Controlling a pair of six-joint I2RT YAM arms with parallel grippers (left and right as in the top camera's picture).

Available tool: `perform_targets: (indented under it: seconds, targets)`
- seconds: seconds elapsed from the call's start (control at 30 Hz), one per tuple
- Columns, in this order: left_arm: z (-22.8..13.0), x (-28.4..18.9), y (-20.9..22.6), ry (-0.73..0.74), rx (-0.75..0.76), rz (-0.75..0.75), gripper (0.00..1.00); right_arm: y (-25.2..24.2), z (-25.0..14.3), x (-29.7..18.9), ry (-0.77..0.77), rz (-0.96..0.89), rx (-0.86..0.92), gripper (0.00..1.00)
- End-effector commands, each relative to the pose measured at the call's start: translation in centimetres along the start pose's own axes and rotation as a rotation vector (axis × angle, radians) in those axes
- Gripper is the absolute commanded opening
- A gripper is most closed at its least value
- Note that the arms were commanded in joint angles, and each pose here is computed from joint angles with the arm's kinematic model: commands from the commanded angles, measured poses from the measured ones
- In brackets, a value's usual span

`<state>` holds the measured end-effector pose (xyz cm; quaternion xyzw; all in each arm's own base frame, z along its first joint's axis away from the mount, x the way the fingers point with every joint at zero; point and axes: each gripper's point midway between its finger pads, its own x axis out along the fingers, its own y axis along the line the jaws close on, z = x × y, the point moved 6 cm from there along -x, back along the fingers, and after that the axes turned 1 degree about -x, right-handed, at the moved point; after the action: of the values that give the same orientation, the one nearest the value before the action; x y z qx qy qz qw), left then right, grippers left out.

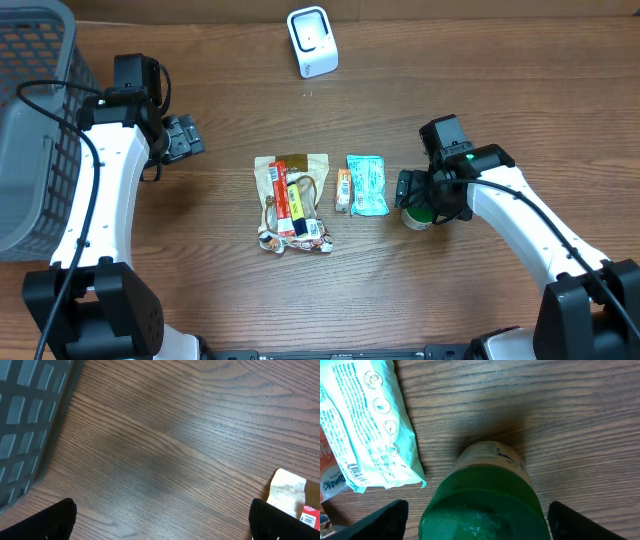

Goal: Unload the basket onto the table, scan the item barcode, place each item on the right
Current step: 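Lower the right gripper around the green-lidded jar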

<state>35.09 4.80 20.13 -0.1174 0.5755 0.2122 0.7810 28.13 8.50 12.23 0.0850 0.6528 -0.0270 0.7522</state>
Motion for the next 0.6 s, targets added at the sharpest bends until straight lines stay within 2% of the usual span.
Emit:
perform_targets:
  seconds: [0.0, 0.37, 0.57]
  targets:
    - [0.40, -0.81, 0.01, -0.029, 0.015, -0.005, 1.00, -0.13, -0.16, 0.20, 0.000, -0.018, -0.004, 0.86]
    - [0.39, -0.81, 0.01, -0.029, 0.015, -0.005, 1.00, -0.62, -0.48, 0.18, 0.013, -0.053, -0.002, 0.71]
    - [0.39, -0.81, 0.01, -0.029, 0.015, -0.005, 1.00, -0.70, -0.64, 0.17, 0.022, -0.058, -0.002, 0.70]
